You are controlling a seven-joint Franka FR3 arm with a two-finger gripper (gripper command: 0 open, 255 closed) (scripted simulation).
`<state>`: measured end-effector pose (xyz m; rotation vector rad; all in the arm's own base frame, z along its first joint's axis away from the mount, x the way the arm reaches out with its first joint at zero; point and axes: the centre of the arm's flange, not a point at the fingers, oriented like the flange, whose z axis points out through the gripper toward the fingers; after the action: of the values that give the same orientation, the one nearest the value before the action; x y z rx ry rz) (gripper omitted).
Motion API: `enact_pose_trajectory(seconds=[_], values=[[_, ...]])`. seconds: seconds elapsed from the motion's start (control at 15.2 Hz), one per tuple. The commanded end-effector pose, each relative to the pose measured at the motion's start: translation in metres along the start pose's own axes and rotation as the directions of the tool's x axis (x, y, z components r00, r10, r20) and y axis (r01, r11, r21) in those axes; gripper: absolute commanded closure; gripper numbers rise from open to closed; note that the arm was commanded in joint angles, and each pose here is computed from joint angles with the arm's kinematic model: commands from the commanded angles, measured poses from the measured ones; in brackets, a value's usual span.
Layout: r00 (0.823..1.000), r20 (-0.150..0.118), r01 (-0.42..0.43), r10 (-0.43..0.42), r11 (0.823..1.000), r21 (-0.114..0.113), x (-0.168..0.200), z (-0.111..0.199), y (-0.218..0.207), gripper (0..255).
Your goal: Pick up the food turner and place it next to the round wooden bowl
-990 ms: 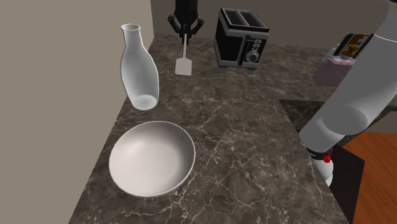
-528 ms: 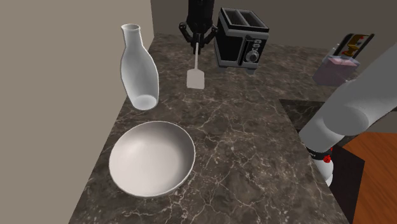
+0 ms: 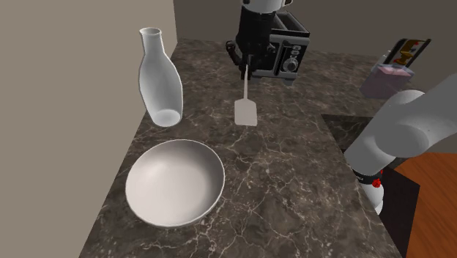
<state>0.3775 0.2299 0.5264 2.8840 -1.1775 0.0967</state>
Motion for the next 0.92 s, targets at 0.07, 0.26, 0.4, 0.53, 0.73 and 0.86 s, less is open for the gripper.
enact_pose_trajectory(seconds=[0.07, 0.26, 0.4, 0.53, 0.73, 0.86], values=[[1.0, 0.0, -0.001, 0.001, 1.0, 0.0, -0.032, -0.003, 0.02, 255], [1.0, 0.0, -0.001, 0.001, 1.0, 0.0, -0.066, -0.006, 0.041, 255], [1.0, 0.0, -0.001, 0.001, 1.0, 0.0, -0.089, -0.007, 0.054, 255], [1.0, 0.0, -0.001, 0.001, 1.0, 0.0, -0.111, -0.009, 0.068, 255], [1.0, 0.0, -0.001, 0.001, 1.0, 0.0, -0.14, -0.011, 0.085, 255], [1.0, 0.0, -0.001, 0.001, 1.0, 0.0, -0.14, 0.0, 0.085, 255]])
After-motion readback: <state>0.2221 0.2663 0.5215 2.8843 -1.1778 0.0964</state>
